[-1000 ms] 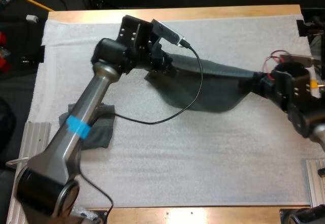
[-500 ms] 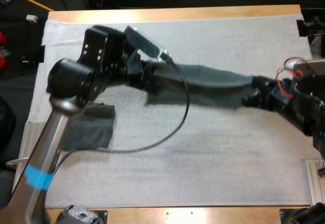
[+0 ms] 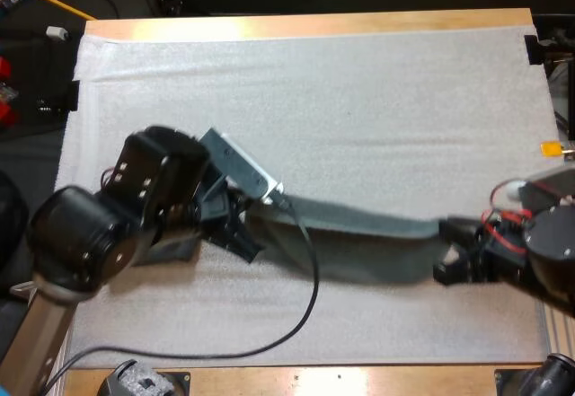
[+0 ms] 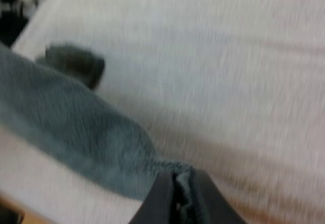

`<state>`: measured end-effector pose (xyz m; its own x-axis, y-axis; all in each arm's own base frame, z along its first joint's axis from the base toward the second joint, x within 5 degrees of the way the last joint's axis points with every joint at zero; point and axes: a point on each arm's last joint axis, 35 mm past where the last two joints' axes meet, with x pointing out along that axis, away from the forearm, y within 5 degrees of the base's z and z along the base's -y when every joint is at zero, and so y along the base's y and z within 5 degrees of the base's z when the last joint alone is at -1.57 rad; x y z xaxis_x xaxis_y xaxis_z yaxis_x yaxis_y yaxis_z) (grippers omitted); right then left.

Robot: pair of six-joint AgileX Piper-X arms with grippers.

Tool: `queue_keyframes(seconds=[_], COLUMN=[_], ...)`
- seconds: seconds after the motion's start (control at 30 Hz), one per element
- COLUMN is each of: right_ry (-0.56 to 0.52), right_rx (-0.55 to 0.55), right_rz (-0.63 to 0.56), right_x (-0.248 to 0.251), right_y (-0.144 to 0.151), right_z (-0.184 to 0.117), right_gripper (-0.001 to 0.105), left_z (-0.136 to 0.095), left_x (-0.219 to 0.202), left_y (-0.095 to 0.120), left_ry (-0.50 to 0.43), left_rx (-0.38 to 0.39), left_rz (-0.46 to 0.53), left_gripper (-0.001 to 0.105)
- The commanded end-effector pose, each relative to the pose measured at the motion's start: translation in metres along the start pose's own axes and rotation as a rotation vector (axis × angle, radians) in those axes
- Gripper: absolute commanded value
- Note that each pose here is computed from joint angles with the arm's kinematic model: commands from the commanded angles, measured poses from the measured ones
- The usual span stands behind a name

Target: Pick towel from pile, fold and stack

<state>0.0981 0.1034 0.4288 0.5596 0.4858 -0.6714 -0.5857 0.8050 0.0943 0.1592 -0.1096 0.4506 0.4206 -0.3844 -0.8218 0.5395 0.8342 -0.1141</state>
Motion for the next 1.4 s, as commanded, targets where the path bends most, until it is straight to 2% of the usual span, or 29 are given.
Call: queue_keyframes(seconds=[0.0, 0.07, 0.13, 0.23, 0.33, 0.5, 0.63, 0.7, 0.8, 1.0, 1.2, 1.37], right_ry=[0.032, 0.079, 0.101, 0.139, 0.167, 0.168, 0.172, 0.159, 0.143, 0.111, 0.104, 0.121], right_rx=[0.008, 0.025, 0.024, 0.018, 0.020, 0.121, 0.193, 0.234, 0.337, 0.523, 0.597, 0.616], right_rz=[0.004, -0.013, -0.027, -0.072, -0.196, -0.250, -0.301, -0.290, -0.288, -0.331, -0.347, -0.356], right_x=[-0.003, 0.005, 0.016, 0.047, 0.087, 0.157, 0.190, 0.205, 0.223, 0.242, 0.255, 0.265], right_y=[0.001, 0.003, 0.004, 0.005, -0.002, -0.026, -0.051, -0.064, -0.081, -0.114, -0.130, -0.134], right_z=[-0.004, -0.008, -0.009, -0.013, -0.020, -0.025, -0.025, -0.023, -0.022, -0.025, -0.030, -0.035], right_gripper=[0.000, 0.000, 0.000, 0.000, 0.000, 0.000, 0.000, 0.000, 0.000, 0.000, 0.000, 0.000], left_z=[-0.006, -0.015, -0.018, -0.019, -0.018, -0.011, -0.002, 0.004, 0.010, 0.014, 0.014, 0.012], left_x=[0.003, 0.020, 0.036, 0.067, 0.095, 0.152, 0.186, 0.201, 0.219, 0.252, 0.276, 0.290], left_y=[0.000, 0.002, 0.004, 0.007, 0.011, 0.030, 0.051, 0.064, 0.078, 0.101, 0.115, 0.120], left_ry=[0.032, 0.078, 0.085, 0.050, 0.023, 0.033, 0.023, 0.002, -0.035, -0.065, -0.080, -0.081], left_rx=[-0.011, -0.014, -0.014, -0.011, -0.018, -0.064, -0.112, -0.140, -0.173, -0.238, -0.277, -0.292], left_rz=[0.004, 0.007, 0.008, 0.014, 0.047, 0.087, 0.116, 0.101, 0.041, 0.013, -0.001, -0.007], left_gripper=[0.000, 0.000, 0.000, 0.000, 0.000, 0.000, 0.000, 0.000, 0.000, 0.000, 0.000, 0.000])
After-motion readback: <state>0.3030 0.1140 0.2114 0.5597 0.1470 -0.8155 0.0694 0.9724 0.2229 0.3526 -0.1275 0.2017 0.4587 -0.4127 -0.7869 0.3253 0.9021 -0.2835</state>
